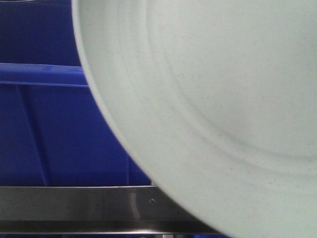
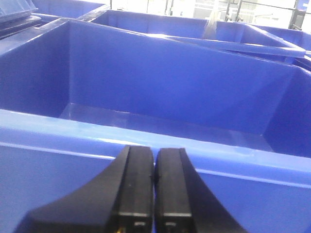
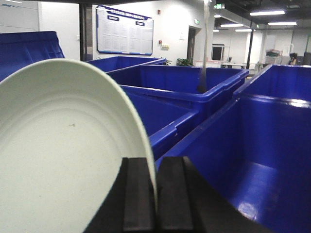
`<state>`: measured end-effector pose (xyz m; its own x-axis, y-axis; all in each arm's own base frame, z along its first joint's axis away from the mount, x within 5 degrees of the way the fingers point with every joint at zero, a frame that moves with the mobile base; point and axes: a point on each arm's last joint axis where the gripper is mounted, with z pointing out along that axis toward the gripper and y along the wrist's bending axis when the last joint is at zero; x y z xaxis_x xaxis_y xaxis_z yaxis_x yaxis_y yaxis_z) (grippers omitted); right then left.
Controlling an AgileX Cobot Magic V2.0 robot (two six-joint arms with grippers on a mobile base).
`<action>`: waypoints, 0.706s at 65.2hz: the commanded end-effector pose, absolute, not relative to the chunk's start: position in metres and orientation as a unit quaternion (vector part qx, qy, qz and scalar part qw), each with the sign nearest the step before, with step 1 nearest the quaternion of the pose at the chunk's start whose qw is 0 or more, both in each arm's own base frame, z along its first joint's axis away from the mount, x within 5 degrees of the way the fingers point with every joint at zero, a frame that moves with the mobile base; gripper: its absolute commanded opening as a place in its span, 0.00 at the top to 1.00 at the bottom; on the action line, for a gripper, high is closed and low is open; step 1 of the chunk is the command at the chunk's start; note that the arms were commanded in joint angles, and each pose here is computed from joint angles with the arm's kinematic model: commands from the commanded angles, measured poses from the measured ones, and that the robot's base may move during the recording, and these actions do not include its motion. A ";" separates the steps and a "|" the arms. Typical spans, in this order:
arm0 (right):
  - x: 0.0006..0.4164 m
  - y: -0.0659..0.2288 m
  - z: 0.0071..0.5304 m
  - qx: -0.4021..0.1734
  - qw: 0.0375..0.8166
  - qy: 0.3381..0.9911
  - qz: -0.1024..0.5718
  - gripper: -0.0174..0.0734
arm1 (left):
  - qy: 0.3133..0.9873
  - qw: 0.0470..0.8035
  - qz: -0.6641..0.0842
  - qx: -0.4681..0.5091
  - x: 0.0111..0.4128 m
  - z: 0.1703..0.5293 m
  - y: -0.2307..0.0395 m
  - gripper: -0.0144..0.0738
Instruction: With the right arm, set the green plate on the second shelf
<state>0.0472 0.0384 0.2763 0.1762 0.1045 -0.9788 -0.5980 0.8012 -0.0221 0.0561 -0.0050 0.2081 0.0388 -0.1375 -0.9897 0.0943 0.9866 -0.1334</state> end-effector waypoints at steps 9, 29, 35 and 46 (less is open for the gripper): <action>0.037 0.045 0.295 -0.252 0.765 0.533 0.260 0.75 | 0.665 0.742 -0.087 -0.019 0.056 0.203 -0.005 0.69; 0.046 0.021 0.341 -0.126 0.761 0.598 0.217 0.75 | 0.665 0.742 -0.087 -0.019 0.056 0.203 -0.005 0.69; 0.054 0.013 0.357 -0.100 0.753 0.631 0.158 0.75 | 0.665 0.742 -0.087 -0.019 0.056 0.203 -0.005 0.69; 0.084 0.017 0.377 -0.117 0.740 0.662 0.030 0.75 | 0.665 0.742 -0.087 -0.019 0.056 0.203 -0.005 0.69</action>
<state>0.0702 0.0121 0.3575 0.0857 -0.0153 -0.9962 -0.2527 0.9668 -0.0366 0.0561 -0.0050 0.2081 0.0388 -0.1375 -0.9897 0.0943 0.9866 -0.1334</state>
